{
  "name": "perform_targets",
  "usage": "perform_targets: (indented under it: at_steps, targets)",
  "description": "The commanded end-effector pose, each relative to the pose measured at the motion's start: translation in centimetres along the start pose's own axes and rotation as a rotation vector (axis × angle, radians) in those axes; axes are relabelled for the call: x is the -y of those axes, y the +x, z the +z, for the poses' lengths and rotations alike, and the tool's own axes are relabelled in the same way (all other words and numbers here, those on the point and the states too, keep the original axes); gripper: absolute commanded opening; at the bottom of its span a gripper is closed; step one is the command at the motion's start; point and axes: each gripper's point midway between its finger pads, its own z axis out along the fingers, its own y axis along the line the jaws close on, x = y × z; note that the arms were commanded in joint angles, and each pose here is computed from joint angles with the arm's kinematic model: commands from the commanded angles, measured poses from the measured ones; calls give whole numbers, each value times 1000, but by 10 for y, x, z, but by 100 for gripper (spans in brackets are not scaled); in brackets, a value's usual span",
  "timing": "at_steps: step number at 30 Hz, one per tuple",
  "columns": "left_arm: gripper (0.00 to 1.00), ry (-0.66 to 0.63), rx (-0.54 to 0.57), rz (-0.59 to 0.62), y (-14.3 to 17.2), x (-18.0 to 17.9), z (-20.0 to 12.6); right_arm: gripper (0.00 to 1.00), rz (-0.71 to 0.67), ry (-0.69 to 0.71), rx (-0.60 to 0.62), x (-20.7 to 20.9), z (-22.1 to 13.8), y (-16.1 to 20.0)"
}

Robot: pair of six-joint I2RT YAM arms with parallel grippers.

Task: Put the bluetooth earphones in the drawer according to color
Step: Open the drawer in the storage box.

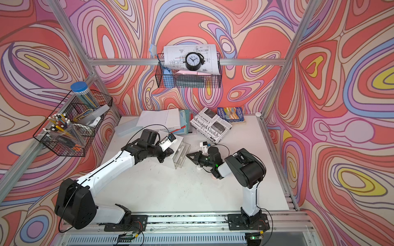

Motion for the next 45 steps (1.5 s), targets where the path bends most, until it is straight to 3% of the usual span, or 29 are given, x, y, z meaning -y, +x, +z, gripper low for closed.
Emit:
perform_targets:
  at_steps: [1, 45]
  targets:
    - [0, 51, -100, -49, 27, 9, 7, 0, 18, 111, -21, 29, -11, 7]
    - [0, 60, -119, -61, 28, 8, 10, 0, 19, 159, -35, 36, -31, 6]
